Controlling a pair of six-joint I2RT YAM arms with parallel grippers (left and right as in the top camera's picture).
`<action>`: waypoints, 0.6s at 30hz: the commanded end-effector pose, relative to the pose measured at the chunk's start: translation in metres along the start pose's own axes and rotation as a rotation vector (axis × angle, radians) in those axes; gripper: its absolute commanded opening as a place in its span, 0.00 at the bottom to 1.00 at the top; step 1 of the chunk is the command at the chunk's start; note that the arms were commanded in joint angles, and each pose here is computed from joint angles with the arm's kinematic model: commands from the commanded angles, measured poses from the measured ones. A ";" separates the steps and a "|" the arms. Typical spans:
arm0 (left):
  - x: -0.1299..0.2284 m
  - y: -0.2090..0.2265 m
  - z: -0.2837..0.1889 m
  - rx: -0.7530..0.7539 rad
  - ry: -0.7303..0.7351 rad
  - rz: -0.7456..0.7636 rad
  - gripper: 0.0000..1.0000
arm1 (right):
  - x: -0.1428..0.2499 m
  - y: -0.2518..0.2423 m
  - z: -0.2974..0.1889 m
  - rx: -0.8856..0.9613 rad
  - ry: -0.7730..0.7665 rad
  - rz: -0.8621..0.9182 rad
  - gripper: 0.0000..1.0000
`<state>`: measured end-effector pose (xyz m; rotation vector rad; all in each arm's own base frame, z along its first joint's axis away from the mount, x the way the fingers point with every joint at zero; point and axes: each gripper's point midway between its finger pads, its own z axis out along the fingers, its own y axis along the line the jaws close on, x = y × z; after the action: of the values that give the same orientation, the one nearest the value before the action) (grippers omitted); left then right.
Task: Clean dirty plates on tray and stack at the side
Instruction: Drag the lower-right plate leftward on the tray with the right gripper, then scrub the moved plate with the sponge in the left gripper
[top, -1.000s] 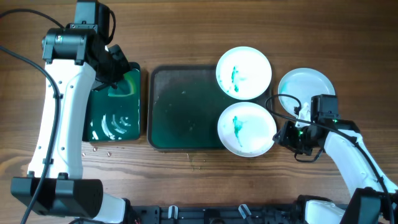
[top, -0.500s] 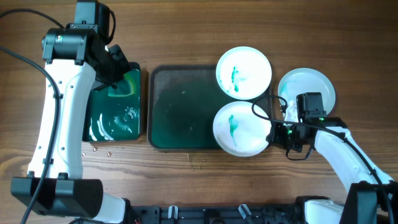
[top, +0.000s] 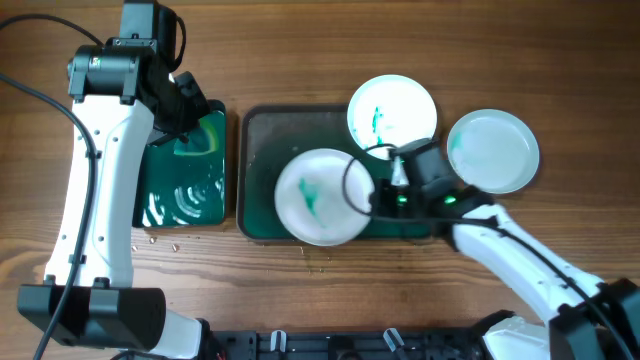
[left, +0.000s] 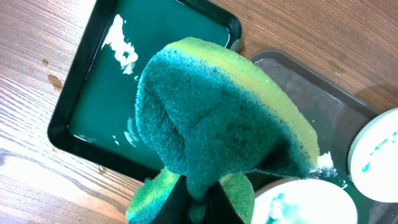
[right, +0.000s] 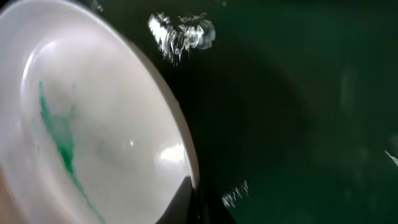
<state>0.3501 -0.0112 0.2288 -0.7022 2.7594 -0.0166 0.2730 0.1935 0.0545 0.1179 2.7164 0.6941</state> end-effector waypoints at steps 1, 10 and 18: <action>-0.001 0.000 0.001 0.001 0.002 0.013 0.04 | -0.009 0.000 0.026 0.112 -0.075 0.095 0.04; 0.005 -0.010 0.001 0.008 0.006 0.039 0.04 | -0.022 0.016 0.051 0.147 -0.017 0.085 0.18; 0.018 -0.033 0.006 0.037 0.030 0.093 0.04 | -0.047 0.022 0.045 0.055 0.088 -0.329 0.43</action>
<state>0.3491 -0.0350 0.2280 -0.6094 2.7835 -0.0312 0.3074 0.2178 0.0314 -0.0325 2.8150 0.4694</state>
